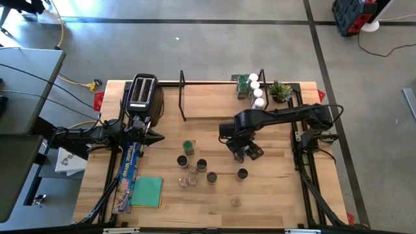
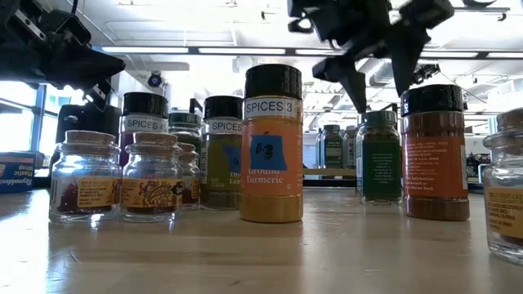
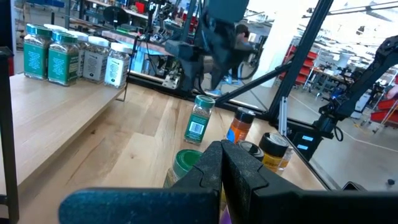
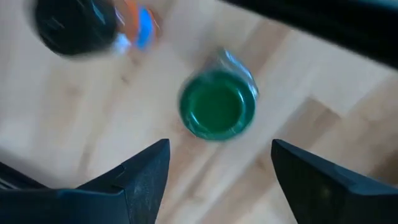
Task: Shelf spices
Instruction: Put the green seasoning bottle on the shelf and align it with the other green seasoning bottles
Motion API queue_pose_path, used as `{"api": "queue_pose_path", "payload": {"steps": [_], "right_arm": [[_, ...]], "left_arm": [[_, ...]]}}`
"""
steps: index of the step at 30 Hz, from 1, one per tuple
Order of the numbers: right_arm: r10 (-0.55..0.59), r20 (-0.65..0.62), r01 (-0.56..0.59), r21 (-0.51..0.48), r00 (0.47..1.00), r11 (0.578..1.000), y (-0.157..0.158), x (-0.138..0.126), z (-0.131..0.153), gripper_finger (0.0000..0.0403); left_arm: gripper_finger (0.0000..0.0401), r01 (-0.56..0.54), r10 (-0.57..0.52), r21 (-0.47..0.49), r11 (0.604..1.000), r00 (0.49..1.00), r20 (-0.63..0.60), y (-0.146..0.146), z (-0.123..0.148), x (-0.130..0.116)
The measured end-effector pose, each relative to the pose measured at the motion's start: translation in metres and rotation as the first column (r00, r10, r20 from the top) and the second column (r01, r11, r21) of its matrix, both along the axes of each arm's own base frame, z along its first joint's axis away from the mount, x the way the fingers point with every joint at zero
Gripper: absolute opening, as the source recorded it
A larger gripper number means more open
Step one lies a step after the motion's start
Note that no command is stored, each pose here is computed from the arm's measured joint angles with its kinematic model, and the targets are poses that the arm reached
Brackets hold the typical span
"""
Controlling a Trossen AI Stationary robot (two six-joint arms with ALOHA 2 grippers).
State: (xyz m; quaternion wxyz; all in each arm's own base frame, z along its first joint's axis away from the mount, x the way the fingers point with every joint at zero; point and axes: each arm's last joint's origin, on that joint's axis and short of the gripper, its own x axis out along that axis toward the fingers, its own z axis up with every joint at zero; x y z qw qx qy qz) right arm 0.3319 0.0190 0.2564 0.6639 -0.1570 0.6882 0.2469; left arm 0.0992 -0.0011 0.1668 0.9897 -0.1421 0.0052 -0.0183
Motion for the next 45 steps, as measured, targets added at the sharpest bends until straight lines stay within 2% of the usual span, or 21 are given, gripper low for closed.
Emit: {"api": "queue_pose_path", "payload": {"steps": [3, 15, 26, 31, 36, 38, 45], "right_arm": [[0.046, 0.005, -0.046, -0.061, 0.999, 0.997, 0.006, 0.0, -0.005, 0.0277], [0.159, 0.078, -0.151, -0.105, 0.984, 0.983, 0.015, 0.004, -0.026, 0.0277], [0.153, 0.139, -0.143, -0.08, 0.978, 0.986, 0.016, 0.01, -0.026, 0.0277], [0.119, 0.131, -0.11, -0.076, 0.984, 0.991, 0.014, 0.01, -0.027, 0.0257], [0.097, 0.121, -0.089, -0.067, 0.988, 0.994, 0.011, 0.009, -0.027, 0.0203], [0.051, 0.113, -0.045, -0.051, 0.992, 0.998, 0.01, 0.008, -0.027, 0.0191], [-0.164, 0.129, 0.166, -0.009, 0.978, 0.986, 0.005, 0.014, -0.016, 0.0191]], "left_arm": [[0.0, 0.0, 0.0, 0.0, 1.0, 1.0, 0.0, 0.0, 0.0, 0.0], [0.0, 0.0, 0.0, 0.0, 1.0, 1.0, 0.0, 0.0, 0.0, 0.0], [0.0, 0.0, 0.0, 0.0, 1.0, 1.0, 0.0, 0.0, 0.0, 0.0], [0.0, 0.0, 0.0, 0.0, 1.0, 1.0, 0.0, 0.0, 0.0, 0.0], [0.0, 0.0, 0.0, 0.0, 1.0, 1.0, 0.0, 0.0, 0.0, 0.0], [0.0, 0.0, 0.0, 0.0, 1.0, 1.0, 0.0, 0.0, 0.0, 0.0], [0.0, 0.0, 0.0, 0.0, 1.0, 1.0, 0.0, 0.0, 0.0, 0.0]]}}
